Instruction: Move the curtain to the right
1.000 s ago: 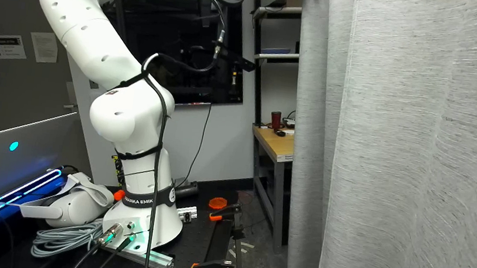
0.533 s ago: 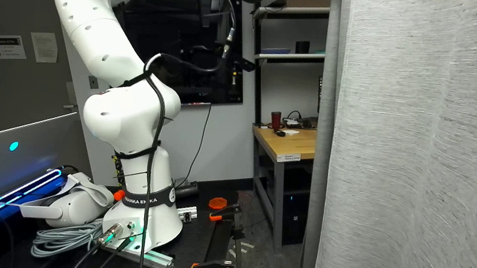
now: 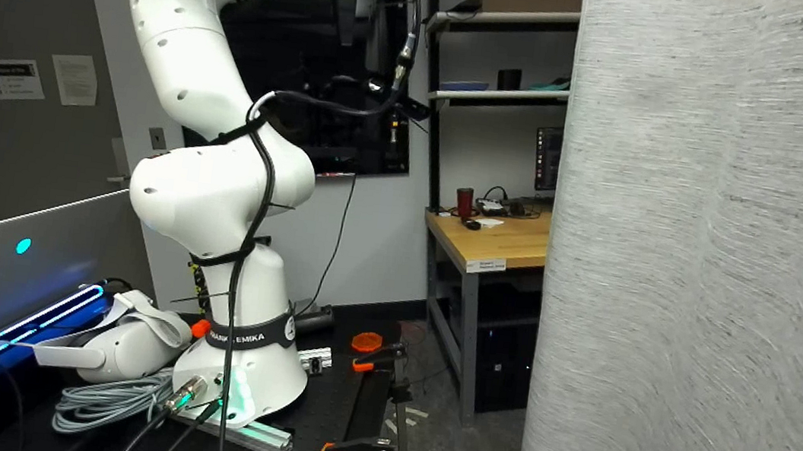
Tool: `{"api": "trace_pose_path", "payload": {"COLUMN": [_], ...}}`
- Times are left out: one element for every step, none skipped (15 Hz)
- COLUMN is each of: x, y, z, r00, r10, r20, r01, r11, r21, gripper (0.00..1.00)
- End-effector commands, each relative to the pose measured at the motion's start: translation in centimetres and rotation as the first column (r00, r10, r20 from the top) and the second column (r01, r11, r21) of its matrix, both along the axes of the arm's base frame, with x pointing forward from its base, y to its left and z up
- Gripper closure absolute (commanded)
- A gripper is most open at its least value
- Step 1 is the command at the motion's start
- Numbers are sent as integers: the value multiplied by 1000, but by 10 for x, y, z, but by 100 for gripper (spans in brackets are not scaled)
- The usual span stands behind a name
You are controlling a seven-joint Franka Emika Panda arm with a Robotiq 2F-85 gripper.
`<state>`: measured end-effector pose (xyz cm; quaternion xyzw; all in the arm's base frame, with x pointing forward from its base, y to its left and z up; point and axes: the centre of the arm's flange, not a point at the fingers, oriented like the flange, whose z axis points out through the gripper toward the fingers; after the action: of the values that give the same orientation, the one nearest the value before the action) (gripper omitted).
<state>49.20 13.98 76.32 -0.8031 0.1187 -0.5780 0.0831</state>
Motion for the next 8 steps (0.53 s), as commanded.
{"api": "trace_pose_path", "payload": {"x": [51,55,57,58,57,56,57,58], "y": [-59,-74,-90,-104,-118,-131,-143,-155], "z": [-36,-38,-41,-40,-38,-39,-41,-43], "r00": [987,984,980,978,975,970,966,960], "r10": [-113,-135,-159,-179,-200,-221,-236,-257], "r20": [-113,-116,-119,-108,-99,-99,-106,-108], "r01": [115,138,162,182,203,224,240,261], "r11": [993,990,986,983,979,974,970,965], "r21": [14,20,23,26,25,25,31,31], "gripper": [99,99,99,99,99,99,99,99]}}
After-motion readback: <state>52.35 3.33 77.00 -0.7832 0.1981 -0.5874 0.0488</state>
